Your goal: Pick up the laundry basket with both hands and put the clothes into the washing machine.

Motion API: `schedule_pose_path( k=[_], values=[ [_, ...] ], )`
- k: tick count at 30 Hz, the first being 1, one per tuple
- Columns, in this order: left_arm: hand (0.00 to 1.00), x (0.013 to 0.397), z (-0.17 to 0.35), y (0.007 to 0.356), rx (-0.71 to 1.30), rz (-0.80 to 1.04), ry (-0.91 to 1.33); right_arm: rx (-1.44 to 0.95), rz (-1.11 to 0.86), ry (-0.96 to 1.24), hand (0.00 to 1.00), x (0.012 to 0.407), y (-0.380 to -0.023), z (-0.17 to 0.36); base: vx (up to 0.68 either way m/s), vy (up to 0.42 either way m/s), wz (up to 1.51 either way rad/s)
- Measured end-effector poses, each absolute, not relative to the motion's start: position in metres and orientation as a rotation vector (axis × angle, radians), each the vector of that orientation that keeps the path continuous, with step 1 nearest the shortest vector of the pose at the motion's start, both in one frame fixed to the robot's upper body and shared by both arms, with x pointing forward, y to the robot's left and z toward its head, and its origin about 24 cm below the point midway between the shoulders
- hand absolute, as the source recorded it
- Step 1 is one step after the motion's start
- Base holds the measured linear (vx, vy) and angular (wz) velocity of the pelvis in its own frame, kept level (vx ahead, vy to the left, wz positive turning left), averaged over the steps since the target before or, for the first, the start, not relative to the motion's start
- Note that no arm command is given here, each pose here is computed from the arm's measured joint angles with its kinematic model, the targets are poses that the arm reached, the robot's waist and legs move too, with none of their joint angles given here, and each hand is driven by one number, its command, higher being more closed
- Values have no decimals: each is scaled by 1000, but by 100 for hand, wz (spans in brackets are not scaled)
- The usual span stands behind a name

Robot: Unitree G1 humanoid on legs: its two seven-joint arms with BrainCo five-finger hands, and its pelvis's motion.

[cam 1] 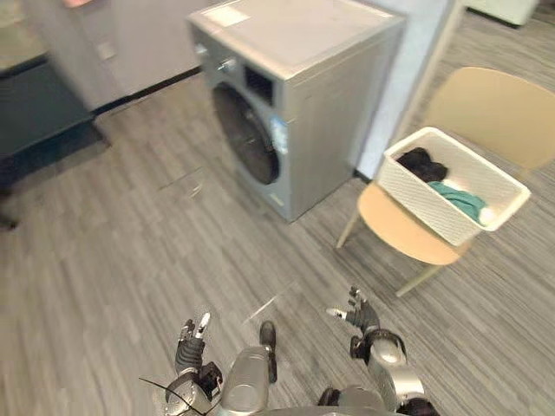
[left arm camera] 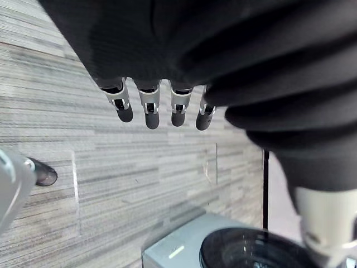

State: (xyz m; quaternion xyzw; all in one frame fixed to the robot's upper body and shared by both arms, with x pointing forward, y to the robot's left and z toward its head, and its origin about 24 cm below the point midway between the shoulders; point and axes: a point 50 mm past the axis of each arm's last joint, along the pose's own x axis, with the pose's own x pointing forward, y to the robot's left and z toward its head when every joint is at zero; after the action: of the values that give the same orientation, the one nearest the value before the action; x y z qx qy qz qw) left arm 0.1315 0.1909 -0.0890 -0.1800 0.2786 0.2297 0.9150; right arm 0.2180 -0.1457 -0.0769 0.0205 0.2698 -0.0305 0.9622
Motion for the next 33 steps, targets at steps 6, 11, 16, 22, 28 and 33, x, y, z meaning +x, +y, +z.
schedule_pose_path(
  k=[6, 11, 16, 22, 28, 33],
  values=[
    [0, 133, -95, 187, -363, 479, 610, 66, -145, 554, 0, 222, -154, -78, 58, 335, 73],
    [0, 141, -93, 186, -346, 453, 600, 120, -268, 554, 0, 220, -171, -78, 206, 358, 78],
    [0, 130, -94, 200, -288, 459, 622, 126, -272, 536, 0, 226, -171, -74, 316, 316, 47],
    [0, 144, -90, 193, -279, 396, 599, 101, -333, 485, 0, 238, -183, -62, 375, 65, 23],
    [0, 150, -94, 187, -282, 381, 612, 42, -356, 506, 0, 222, -190, -66, 563, -139, 50],
    [0, 142, -95, 181, -364, 450, 626, 56, -343, 375, 0, 225, -183, -40, 606, -160, -44]
  ],
)
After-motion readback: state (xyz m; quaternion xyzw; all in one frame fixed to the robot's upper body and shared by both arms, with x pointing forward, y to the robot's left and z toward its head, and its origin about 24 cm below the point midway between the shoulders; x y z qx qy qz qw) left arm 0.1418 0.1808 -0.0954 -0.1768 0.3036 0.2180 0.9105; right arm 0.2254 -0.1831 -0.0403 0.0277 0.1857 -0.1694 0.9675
